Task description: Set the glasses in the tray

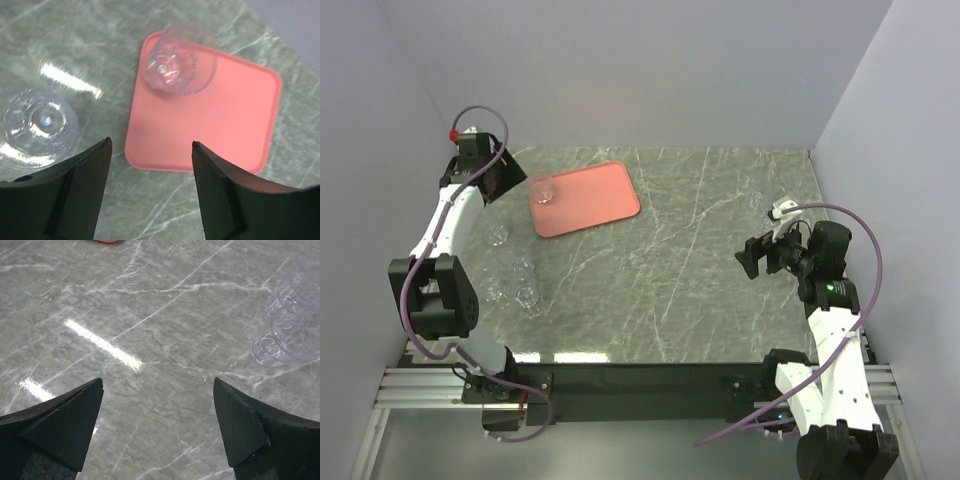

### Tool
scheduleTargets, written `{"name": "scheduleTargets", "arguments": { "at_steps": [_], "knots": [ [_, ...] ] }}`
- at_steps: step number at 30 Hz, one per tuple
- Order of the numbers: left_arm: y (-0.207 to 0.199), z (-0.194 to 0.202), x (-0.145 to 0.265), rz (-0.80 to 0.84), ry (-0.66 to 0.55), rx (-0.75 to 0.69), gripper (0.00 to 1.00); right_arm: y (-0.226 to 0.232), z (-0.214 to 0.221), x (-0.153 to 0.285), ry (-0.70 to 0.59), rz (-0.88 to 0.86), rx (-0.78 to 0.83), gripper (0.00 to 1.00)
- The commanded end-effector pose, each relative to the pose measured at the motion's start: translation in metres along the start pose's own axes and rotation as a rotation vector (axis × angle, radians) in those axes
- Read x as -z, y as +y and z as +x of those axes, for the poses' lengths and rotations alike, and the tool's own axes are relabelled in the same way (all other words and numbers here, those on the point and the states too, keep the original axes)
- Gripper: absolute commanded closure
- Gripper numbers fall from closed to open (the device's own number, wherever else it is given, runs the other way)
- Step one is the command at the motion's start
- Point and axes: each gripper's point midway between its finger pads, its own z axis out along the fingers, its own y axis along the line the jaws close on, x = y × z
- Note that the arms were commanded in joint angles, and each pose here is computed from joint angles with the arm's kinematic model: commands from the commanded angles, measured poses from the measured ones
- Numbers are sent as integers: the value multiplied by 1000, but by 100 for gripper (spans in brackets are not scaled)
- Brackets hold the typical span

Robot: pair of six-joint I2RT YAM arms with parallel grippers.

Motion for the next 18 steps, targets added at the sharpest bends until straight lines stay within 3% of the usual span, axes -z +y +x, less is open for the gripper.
{"name": "scheduleTargets", "arguments": {
  "at_steps": [1,18],
  "knots": [
    [21,9,-1,-65,-3,31,29,0,-6,2,-26,1,26,3],
    [73,29,-26,-274,63,55,37,-1,-5,2,-23,8,23,3]
  ]
}}
